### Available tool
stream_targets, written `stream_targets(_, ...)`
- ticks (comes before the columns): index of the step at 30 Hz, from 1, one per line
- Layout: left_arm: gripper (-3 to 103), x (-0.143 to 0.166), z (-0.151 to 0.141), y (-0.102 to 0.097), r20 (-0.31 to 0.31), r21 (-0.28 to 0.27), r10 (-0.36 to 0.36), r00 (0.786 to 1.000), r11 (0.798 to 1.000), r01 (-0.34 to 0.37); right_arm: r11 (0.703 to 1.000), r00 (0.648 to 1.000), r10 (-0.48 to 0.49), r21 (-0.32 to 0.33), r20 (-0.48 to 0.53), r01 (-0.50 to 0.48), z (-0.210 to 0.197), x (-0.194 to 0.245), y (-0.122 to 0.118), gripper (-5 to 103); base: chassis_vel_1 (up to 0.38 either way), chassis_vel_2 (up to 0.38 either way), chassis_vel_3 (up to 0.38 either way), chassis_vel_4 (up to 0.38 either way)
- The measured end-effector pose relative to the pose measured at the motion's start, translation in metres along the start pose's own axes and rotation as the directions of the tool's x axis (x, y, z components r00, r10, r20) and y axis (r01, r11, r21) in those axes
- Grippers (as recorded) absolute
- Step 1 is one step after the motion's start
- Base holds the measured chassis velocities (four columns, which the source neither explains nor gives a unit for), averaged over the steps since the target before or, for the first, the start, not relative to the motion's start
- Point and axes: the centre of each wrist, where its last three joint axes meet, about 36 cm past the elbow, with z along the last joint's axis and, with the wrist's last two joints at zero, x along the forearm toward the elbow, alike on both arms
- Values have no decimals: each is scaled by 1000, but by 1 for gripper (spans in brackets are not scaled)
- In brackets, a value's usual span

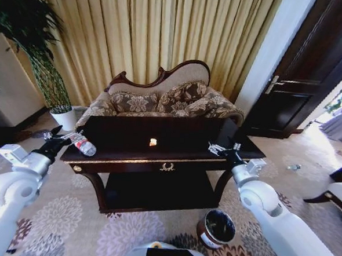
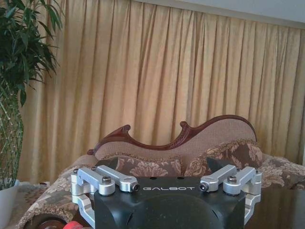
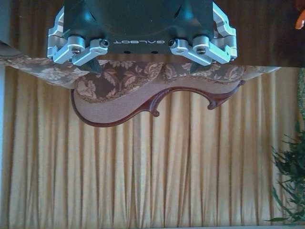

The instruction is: Move to the front of the table and place the trash on the table into the trash bin.

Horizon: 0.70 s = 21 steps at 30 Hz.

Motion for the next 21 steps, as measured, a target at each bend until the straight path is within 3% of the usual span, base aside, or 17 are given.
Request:
stream_targets(10, 100, 12, -1, 1, -1, 1, -33, 999, 999, 33, 990, 987, -140, 5, -84, 141, -13, -9, 22, 100, -7, 4, 4, -2)
stream_targets(21, 100, 44, 12, 1, -16, 31, -111, 994, 993, 111, 975, 963, -214, 26, -167, 221, -4, -34, 15, 100, 0, 0, 0, 0)
